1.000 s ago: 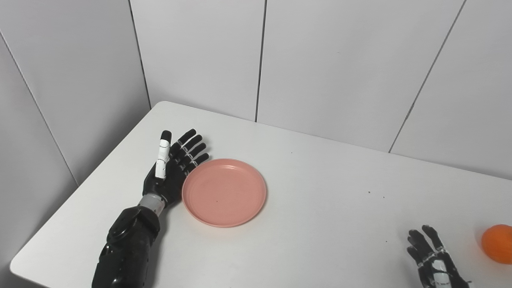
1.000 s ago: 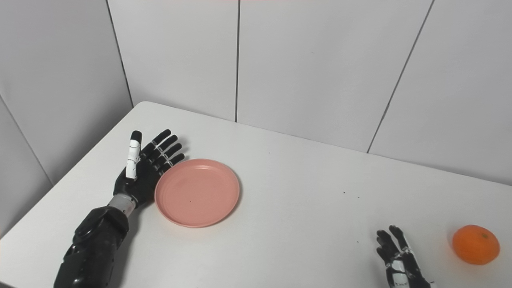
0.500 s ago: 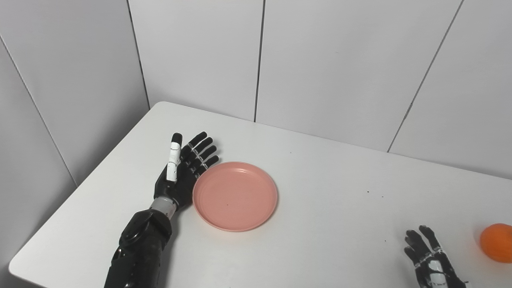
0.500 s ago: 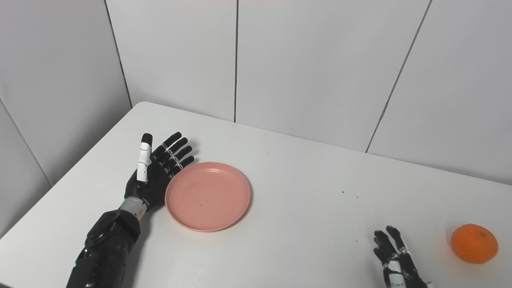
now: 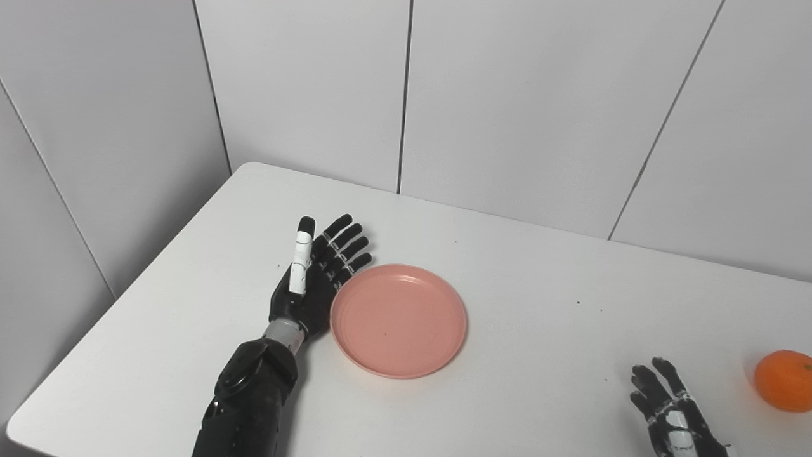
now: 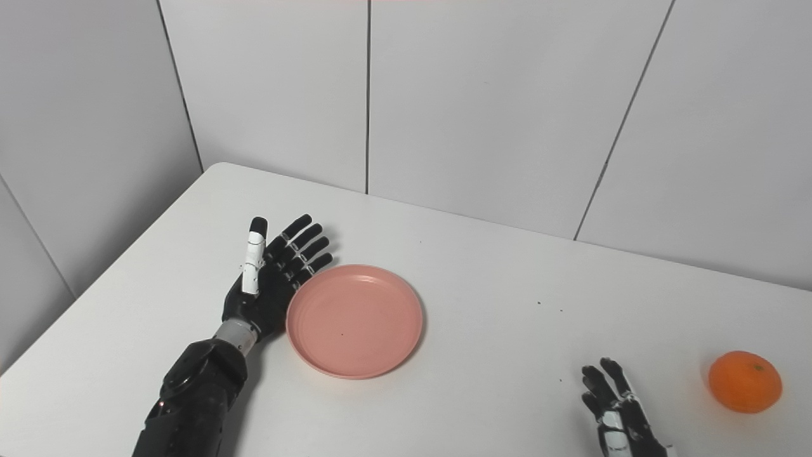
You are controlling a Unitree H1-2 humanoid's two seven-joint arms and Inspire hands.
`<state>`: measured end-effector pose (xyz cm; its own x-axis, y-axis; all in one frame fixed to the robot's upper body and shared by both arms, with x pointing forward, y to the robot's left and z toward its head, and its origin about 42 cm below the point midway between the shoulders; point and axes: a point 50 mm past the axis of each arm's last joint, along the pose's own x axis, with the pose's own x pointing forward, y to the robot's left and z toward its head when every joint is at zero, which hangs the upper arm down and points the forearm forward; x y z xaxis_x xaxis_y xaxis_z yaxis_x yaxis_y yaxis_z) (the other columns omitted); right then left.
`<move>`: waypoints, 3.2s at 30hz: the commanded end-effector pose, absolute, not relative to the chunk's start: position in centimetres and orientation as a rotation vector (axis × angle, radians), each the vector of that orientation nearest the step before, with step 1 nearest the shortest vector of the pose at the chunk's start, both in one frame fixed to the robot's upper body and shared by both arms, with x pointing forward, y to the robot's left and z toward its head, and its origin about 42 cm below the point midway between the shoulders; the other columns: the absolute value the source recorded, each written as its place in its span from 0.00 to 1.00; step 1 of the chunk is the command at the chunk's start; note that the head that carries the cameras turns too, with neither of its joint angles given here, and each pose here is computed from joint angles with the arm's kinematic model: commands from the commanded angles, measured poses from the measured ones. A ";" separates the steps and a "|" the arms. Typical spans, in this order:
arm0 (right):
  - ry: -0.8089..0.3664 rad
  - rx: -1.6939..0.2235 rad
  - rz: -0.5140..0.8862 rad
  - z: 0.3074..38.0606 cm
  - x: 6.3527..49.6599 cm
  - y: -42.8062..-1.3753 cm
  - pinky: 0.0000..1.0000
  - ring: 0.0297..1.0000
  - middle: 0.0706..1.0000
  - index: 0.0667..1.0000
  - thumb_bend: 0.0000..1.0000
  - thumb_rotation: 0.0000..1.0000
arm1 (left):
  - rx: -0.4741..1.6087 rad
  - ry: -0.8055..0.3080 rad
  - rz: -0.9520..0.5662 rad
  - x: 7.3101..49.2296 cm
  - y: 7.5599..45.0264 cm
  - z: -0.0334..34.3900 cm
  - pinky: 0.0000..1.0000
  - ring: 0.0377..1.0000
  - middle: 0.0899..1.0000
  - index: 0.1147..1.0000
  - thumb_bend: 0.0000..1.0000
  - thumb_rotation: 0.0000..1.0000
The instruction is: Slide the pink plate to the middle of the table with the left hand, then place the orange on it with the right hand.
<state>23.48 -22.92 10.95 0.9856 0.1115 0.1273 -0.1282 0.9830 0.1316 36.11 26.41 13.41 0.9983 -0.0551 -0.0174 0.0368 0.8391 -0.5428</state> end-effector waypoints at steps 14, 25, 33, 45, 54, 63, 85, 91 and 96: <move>-0.030 0.172 0.121 9.4 22.2 -20.9 0.92 0.89 0.84 0.89 0.82 0.75 | -0.603 0.133 0.004 34.2 23.6 12.8 0.83 0.85 0.82 0.72 0.86 0.75; -0.033 0.168 0.138 10.3 22.9 -17.7 0.91 0.89 0.84 0.88 0.83 0.76 | -0.626 0.151 0.011 33.6 23.6 13.1 0.85 0.87 0.84 0.77 0.84 0.75; -0.035 0.161 0.135 10.6 23.1 -16.3 0.93 0.90 0.84 0.89 0.83 0.76 | -0.652 0.164 0.026 33.3 23.0 12.2 0.87 0.88 0.87 0.83 0.85 0.72; -0.042 0.171 0.131 10.8 23.3 -15.1 0.90 0.89 0.83 0.88 0.81 0.72 | -0.705 0.144 0.084 33.3 21.3 11.3 0.99 0.93 0.91 1.00 0.84 0.73; -0.047 0.173 0.138 10.9 23.4 -14.9 0.90 0.88 0.82 0.87 0.80 0.71 | -0.714 0.139 0.084 33.1 19.7 11.5 0.97 0.92 0.88 0.98 0.84 0.73; -0.054 0.159 0.144 10.9 23.7 -14.2 0.88 0.88 0.82 0.87 0.80 0.73 | -0.729 0.137 0.070 33.0 19.2 11.7 0.97 0.91 0.88 0.96 0.84 0.71; -0.062 0.163 0.139 10.9 24.4 -11.5 0.85 0.87 0.82 0.87 0.80 0.75 | -0.764 0.172 0.006 33.6 20.0 11.8 1.00 0.94 0.90 0.99 0.83 0.68; -0.065 0.148 0.136 11.0 24.5 -11.3 0.84 0.86 0.82 0.87 0.80 0.76 | -0.778 0.180 0.001 33.4 19.9 11.5 1.00 0.94 0.90 0.98 0.83 0.68; -0.064 0.152 0.137 10.9 24.4 -11.7 0.84 0.86 0.82 0.87 0.80 0.76 | -0.777 0.184 -0.003 33.3 19.6 11.4 1.00 0.94 0.91 0.98 0.83 0.68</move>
